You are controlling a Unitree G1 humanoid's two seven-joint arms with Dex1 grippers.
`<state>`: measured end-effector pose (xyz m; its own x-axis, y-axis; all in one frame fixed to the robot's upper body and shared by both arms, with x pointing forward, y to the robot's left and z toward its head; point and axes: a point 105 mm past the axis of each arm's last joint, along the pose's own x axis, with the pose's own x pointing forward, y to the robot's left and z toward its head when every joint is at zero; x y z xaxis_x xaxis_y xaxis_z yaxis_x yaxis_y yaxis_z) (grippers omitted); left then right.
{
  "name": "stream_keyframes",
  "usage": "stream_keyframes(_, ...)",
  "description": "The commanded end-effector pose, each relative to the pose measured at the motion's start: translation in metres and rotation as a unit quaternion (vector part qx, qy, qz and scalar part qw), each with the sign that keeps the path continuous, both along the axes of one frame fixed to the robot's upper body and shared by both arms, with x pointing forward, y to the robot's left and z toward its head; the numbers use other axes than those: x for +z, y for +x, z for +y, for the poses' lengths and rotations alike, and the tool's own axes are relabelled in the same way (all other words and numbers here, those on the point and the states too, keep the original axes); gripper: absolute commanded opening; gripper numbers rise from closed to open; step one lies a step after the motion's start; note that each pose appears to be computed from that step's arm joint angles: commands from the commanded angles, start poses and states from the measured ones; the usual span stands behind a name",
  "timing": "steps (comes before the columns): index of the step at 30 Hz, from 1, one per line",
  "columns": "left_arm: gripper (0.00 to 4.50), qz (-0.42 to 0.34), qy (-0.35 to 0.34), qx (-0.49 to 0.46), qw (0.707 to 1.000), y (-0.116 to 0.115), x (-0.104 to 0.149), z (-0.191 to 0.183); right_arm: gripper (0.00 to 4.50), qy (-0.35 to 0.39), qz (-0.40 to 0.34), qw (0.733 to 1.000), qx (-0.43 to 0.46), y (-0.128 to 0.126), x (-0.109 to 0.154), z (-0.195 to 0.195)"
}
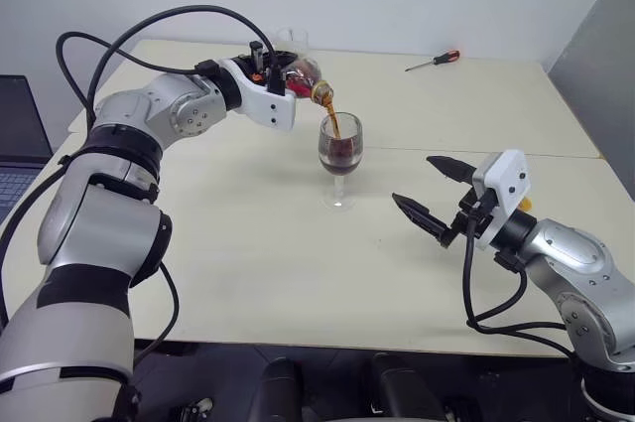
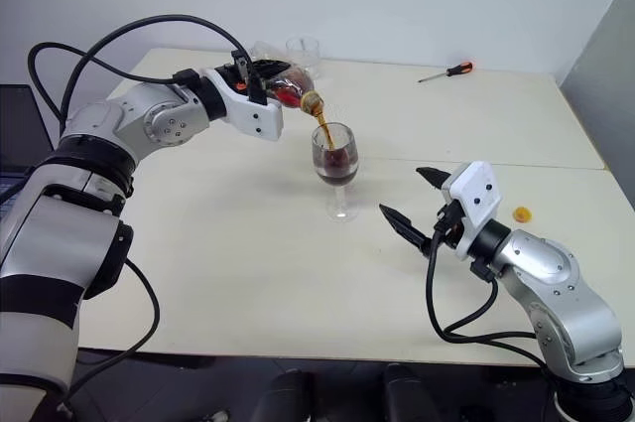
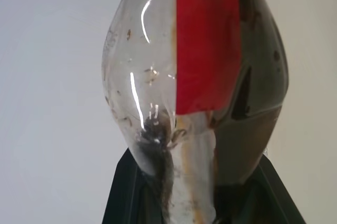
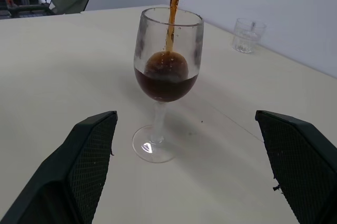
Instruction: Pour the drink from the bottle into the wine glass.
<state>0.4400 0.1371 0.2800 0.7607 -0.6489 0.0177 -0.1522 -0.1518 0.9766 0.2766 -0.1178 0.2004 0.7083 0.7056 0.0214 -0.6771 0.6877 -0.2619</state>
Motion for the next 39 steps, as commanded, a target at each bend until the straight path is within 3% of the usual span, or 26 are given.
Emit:
stream_keyframes(1, 0.79, -0.041, -0.014, -0.014, 0.999, -0.003, 0.029, -0.008, 4.50, 0.011, -0.028, 1.000, 0.008, -0.005, 0.013, 0.003)
stream_keyframes(6, 0.79, -0.032, -0.038, -0.014, 0.999, -0.003, 0.029, -0.008, 4.50, 0.017, -0.032, 0.999, 0.011, -0.005, 0.017, 0.004)
stream_keyframes(10, 0.79, 0.021, -0.144, -0.021, 0.989, -0.001, 0.033, -0.009, 4.50, 0.014, -0.031, 0.999, 0.014, -0.004, 0.016, 0.006)
stream_keyframes(20, 0.79, 0.132, -0.288, -0.067, 0.946, -0.002, 0.036, -0.019, 4.50, 0.007, -0.024, 1.000, 0.019, -0.004, 0.013, 0.006)
stream_keyframes(23, 0.79, 0.185, -0.405, -0.066, 0.893, 0.005, 0.041, -0.007, 4.50, 0.006, -0.023, 0.999, 0.024, -0.003, 0.013, 0.007)
stream_keyframes(25, 0.79, 0.221, -0.486, -0.048, 0.844, 0.012, 0.031, 0.010, 4.50, 0.007, -0.024, 0.999, 0.033, -0.002, 0.015, 0.009)
stream_keyframes(29, 0.79, 0.239, -0.577, 0.004, 0.781, 0.017, 0.006, 0.046, 4.50, 0.014, -0.029, 0.998, 0.046, 0.001, 0.021, 0.011)
stream_keyframes(32, 0.79, 0.242, -0.634, 0.058, 0.732, 0.016, -0.020, 0.076, 4.50, 0.022, -0.033, 0.997, 0.060, 0.002, 0.029, 0.011)
stream_keyframes(37, 0.77, 0.246, -0.662, 0.120, 0.698, 0.002, -0.073, 0.102, 4.50, 0.038, -0.047, 0.994, 0.088, 0.004, 0.049, 0.015)
stream_keyframes(39, 0.77, 0.247, -0.683, 0.148, 0.671, -0.006, -0.097, 0.113, 4.50, 0.033, -0.057, 0.993, 0.093, 0.006, 0.058, 0.016)
